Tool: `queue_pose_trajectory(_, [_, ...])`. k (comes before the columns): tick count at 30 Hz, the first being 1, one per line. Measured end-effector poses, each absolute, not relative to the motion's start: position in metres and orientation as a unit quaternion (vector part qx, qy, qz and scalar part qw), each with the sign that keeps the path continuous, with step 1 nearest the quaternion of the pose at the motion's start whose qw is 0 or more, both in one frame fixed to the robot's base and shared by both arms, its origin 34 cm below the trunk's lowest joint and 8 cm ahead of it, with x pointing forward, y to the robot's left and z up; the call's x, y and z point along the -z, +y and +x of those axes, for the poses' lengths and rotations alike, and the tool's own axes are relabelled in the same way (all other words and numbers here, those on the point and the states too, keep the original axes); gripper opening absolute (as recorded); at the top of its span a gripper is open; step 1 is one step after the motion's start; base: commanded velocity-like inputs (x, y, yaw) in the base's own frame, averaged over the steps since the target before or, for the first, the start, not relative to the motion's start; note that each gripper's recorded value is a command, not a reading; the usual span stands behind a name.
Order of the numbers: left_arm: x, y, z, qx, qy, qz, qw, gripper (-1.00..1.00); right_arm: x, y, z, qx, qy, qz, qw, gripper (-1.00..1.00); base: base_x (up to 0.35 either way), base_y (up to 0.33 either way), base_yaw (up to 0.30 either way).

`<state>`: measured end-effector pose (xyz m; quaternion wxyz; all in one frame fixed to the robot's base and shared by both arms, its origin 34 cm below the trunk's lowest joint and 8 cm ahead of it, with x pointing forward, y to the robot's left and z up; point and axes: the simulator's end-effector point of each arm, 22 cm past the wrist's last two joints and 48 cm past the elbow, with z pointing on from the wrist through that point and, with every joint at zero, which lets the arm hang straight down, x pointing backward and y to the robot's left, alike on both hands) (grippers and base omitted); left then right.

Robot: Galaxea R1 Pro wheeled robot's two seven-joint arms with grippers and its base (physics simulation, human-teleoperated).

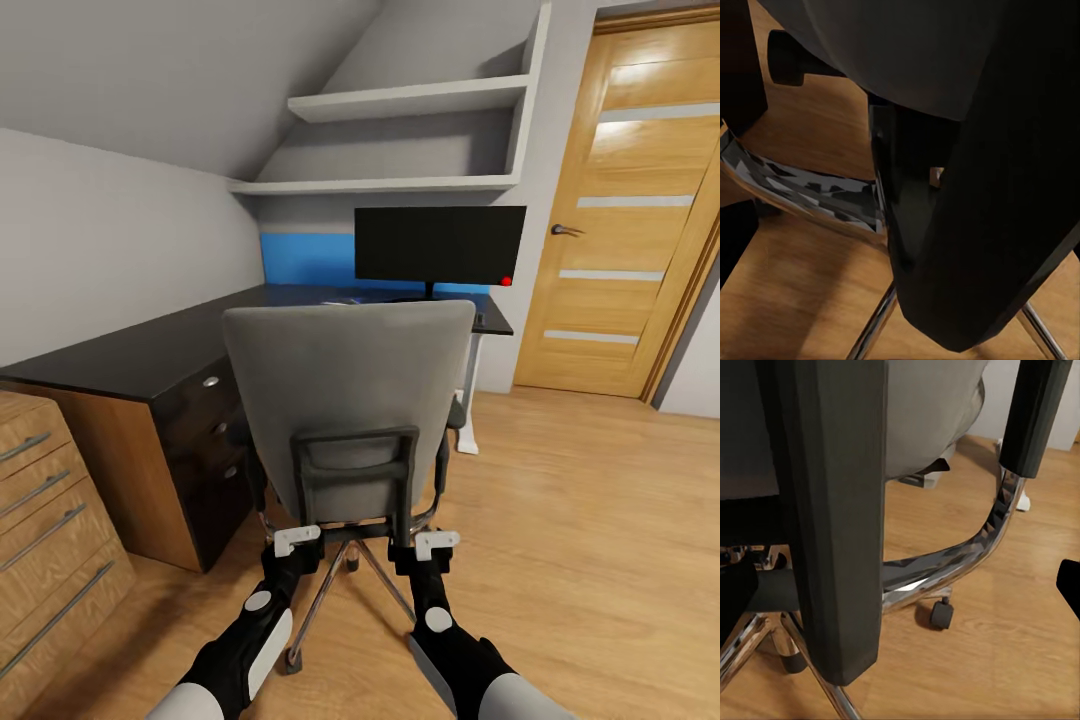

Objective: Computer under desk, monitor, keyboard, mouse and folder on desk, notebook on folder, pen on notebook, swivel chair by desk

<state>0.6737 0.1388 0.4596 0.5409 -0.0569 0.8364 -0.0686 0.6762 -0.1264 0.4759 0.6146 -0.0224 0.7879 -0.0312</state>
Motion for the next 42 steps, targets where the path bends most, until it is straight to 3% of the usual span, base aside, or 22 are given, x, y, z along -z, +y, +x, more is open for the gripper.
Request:
queue_pose_trajectory(9, [-0.4598, 0.1388, 0.6736, 0.068, 0.836, -0.057, 0.541, 1.00, -0.4764, -0.1263, 0.6762, 0.031, 0.788, -0.023, 0.615, 1.00, 0.049, 0.001, 0.000])
queue_pose_trajectory(26, [-0.4595, 0.1387, 0.6734, 0.069, 0.836, -0.057, 0.541, 1.00, -0.4755, -0.1269, 0.6758, 0.031, 0.788, -0.021, 0.614, 1.00, 0.250, -0.007, 0.000])
queue_pose_trajectory(42, [-0.4586, 0.1409, 0.6731, 0.067, 0.837, -0.061, 0.540, 1.00, -0.4765, -0.1288, 0.6765, 0.032, 0.788, -0.017, 0.615, 1.00, 0.252, -0.188, 0.000])
